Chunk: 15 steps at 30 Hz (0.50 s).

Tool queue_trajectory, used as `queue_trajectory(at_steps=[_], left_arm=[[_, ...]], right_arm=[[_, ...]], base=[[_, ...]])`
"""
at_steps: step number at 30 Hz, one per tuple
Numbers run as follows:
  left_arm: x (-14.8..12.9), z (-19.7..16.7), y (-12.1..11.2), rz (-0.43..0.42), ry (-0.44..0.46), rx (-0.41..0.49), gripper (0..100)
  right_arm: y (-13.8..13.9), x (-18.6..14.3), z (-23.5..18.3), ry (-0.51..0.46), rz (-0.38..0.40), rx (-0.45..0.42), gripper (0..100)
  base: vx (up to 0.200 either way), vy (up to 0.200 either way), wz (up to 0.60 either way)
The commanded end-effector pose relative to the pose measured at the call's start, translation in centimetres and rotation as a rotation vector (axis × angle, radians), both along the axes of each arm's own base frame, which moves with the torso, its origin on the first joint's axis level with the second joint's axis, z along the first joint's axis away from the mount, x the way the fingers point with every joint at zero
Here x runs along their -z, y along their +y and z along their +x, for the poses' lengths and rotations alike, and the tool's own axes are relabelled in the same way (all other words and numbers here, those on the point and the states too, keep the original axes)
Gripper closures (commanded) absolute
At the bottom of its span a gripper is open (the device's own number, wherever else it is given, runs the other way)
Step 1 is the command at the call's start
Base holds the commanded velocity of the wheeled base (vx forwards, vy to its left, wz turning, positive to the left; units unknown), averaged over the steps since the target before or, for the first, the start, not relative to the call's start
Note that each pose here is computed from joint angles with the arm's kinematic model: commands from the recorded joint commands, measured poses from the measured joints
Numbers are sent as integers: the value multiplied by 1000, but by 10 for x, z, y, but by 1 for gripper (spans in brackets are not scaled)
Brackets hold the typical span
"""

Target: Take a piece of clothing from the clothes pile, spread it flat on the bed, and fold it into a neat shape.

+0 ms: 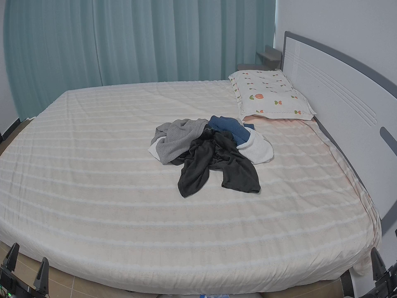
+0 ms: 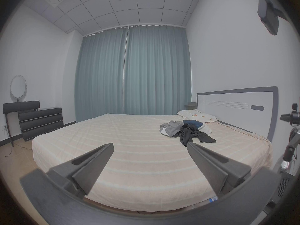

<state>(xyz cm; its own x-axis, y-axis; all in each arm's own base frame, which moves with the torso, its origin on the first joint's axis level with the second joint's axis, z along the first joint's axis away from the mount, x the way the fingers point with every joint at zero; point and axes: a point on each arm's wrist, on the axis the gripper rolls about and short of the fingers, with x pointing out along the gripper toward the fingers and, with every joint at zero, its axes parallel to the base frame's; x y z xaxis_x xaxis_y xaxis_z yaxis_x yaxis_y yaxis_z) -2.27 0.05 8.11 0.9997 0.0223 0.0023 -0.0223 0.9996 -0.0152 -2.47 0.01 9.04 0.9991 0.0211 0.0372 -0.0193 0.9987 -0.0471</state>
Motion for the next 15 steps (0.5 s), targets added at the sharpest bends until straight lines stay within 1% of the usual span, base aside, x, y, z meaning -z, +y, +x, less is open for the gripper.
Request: queue_trajectory(at_steps=[1,2,4,5,7,8,9,10,11,12,14,15], left_arm=[[5,0,0,0,-1,-1,0],[5,0,0,0,-1,-1,0],[5,0,0,0,-1,-1,0],[5,0,0,0,-1,-1,0],[5,0,0,0,-1,-1,0],[5,0,0,0,-1,-1,0],[5,0,0,0,-1,-1,0],[5,0,0,0,-1,-1,0],[5,0,0,0,-1,-1,0],[5,0,0,0,-1,-1,0],[5,0,0,0,-1,-1,0],[5,0,0,0,-1,-1,0]], right_arm=[[1,-87,-1,-80,-6,-61,0],[1,-89,5,-49,-34,-81,0],[2,-89,21,45,-61,-115,0],[3,-86,36,127,-53,-134,0],[4,-80,64,277,-13,-148,0],[5,-77,77,335,14,-154,0],[5,-76,84,367,29,-163,0],[8,-74,103,431,55,-190,0],[9,-74,105,436,57,-193,0],[15,-70,132,506,91,-222,0],[17,-69,139,518,101,-226,0],[26,-62,181,559,163,-221,0]], base=[[0,0,0],[0,0,0],[0,0,0],[0,0,0],[0,0,0],[0,0,0],[0,0,0],[0,0,0],[0,0,0],[0,0,0],[0,0,0],[0,0,0]])
